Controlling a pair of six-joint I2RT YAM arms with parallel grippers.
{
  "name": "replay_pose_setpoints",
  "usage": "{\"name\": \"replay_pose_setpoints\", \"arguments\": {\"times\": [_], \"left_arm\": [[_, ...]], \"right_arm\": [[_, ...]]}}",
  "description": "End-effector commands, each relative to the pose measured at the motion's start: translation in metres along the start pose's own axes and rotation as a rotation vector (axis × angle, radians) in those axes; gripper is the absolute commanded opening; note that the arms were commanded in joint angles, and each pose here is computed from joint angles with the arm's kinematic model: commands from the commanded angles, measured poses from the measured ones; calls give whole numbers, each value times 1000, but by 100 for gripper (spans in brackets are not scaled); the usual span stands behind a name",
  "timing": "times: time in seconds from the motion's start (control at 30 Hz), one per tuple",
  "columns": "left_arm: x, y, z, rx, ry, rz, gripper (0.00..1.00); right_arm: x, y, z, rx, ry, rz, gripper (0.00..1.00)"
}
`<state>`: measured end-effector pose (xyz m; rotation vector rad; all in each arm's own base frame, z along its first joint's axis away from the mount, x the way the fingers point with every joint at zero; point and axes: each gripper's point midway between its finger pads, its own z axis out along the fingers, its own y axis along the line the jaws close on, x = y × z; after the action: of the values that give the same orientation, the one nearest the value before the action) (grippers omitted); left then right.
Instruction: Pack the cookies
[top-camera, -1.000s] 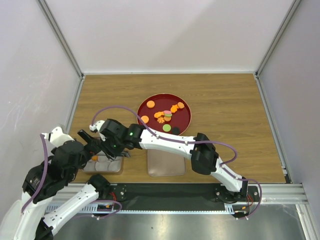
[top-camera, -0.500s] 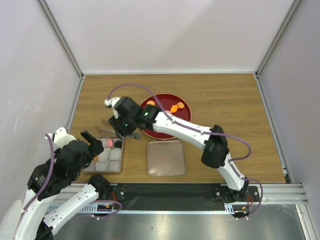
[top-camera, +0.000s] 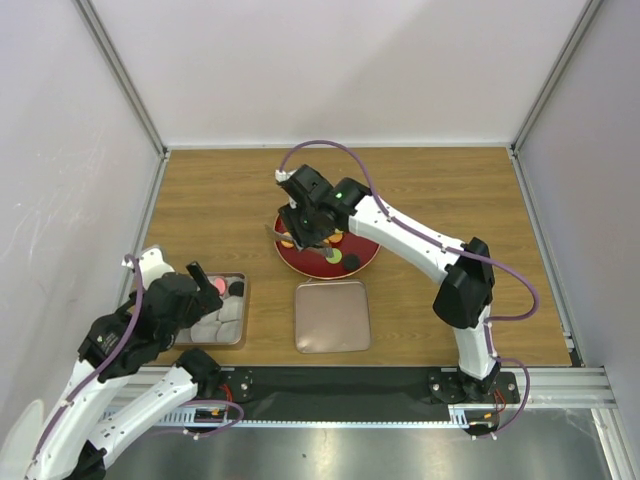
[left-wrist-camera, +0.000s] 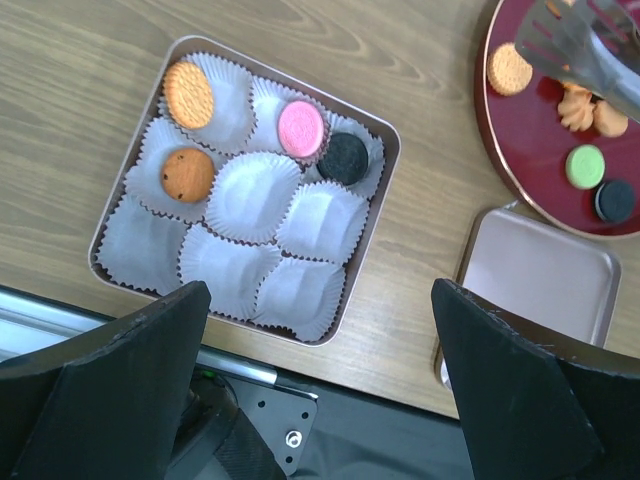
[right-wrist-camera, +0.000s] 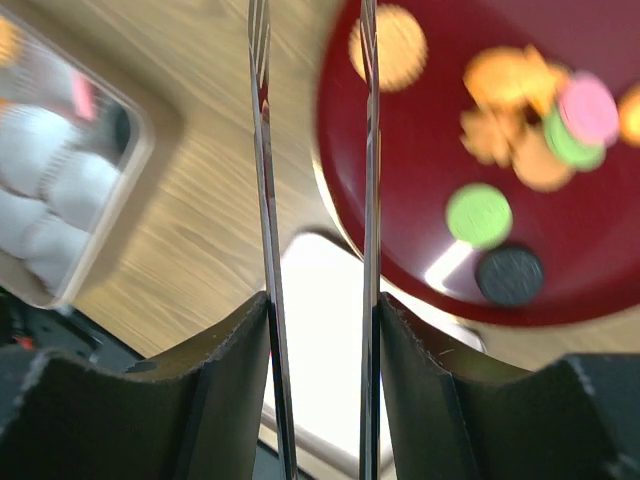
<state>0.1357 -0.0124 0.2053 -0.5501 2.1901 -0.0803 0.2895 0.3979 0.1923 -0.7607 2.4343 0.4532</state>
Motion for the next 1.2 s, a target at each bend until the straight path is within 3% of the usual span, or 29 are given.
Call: {"name": "replay_pose_setpoints", "arguments": {"times": [0.0,0.33,1.17], "left_arm": [[4,-9,3,38,17,29,100],[12,-15,7,75,39,55,100],[13,-18,5,120,33,61,100]], "right_arm": [[10,-21,-13,48,53,40,50],[33,-47,-10,119,154,105,50],[13,-36,32,127,145,36,55]]}}
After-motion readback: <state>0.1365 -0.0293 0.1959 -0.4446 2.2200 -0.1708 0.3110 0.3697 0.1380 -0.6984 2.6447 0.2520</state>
